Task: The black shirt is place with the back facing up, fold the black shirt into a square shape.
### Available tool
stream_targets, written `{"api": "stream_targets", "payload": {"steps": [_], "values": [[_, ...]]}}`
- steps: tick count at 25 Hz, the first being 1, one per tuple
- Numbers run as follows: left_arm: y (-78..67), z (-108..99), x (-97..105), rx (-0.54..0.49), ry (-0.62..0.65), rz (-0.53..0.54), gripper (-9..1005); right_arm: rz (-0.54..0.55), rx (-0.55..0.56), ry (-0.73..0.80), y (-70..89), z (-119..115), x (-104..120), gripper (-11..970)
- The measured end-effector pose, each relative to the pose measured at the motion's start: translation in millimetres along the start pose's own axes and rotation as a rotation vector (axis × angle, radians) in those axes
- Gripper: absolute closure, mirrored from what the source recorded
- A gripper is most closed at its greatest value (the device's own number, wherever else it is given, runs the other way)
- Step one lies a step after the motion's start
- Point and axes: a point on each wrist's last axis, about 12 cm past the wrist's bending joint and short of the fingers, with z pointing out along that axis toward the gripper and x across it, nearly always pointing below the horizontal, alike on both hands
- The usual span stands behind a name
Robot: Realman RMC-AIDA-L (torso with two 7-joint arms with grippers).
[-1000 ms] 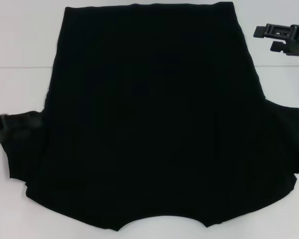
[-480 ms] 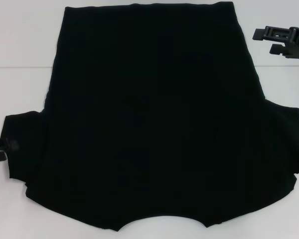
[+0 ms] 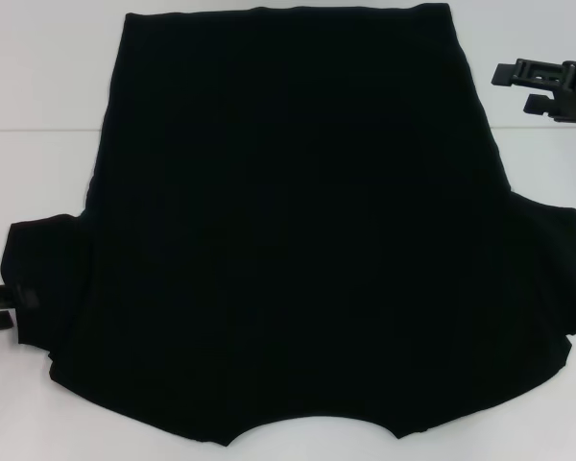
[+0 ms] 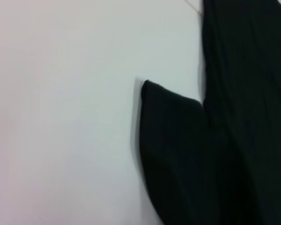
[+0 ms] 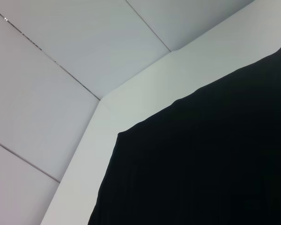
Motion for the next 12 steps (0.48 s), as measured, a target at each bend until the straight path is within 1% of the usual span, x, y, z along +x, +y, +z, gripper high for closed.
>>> {"api": "stream_targets", "payload": {"steps": [4, 5, 12], "values": [[0.9, 6.3, 2.5, -0.009, 0.005, -0.005, 449, 0.006, 0.002, -0.001, -1.3, -0.9, 0.7, 86], [-1.0, 8.1, 2.1, -0.007, 0.012, 0.001, 449, 0.008, 0.003, -0.002, -1.6, -1.3, 0.7, 87], [-9.3, 13.7, -0.1, 0.001, 0.036, 0.027, 520, 0.014, 0.0, -0.008, -2.3, -3.3, -0.3, 91]]}}
